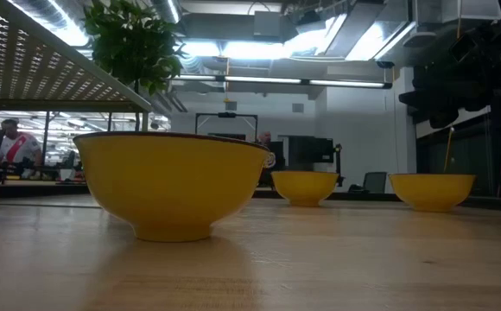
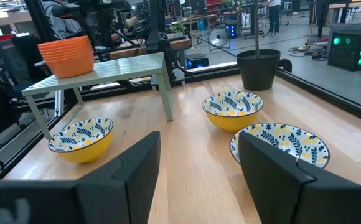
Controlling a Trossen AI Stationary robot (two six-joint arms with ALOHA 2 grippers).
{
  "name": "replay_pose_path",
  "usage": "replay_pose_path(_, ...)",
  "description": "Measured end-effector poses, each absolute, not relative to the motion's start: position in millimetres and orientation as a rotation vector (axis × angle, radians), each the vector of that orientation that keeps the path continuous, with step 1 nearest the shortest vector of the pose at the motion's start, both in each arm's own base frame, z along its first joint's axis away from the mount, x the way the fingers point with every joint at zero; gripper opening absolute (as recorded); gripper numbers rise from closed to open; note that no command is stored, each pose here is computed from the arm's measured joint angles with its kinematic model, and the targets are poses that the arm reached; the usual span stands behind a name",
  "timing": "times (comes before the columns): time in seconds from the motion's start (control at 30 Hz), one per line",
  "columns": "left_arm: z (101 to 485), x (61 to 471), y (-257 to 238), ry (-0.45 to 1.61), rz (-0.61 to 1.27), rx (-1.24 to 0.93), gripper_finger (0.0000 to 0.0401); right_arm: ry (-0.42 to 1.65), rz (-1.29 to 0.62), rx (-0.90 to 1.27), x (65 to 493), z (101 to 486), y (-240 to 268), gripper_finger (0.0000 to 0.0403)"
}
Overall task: Pick & Place Mini bowls
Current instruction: Move the orange stacked bowls to the bottom of the shelf, then put the patterned bowl on the shelf
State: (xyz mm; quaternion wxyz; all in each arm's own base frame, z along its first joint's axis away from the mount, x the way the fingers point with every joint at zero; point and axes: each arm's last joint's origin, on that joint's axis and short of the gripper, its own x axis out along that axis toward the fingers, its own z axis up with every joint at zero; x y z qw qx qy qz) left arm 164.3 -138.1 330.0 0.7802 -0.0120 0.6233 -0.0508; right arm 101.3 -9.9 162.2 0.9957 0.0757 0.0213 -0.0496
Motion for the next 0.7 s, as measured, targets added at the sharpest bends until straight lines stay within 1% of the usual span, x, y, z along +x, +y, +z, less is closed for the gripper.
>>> replay_pose_path(0.13, 330.6, 161.7, -145.5, 1.331, -0.159, -0.026, 0.0113, 0.042, -0.100, 0.152, 101.3, 162.2, -9.9, 0.0215)
replay_pose_path(0.3, 331.6, 161.9, -143.3, 1.320, -0.149, -0.025, 0.0113, 0.043, -0.100, 0.152, 101.3, 162.2, -9.9, 0.0215)
replay_pose_path(0.7, 352.9, 161.8, -100.8, 1.145, -0.030, -0.058, 0.0113, 0.042, -0.100, 0.152, 101.3, 162.2, -9.9, 0.0215)
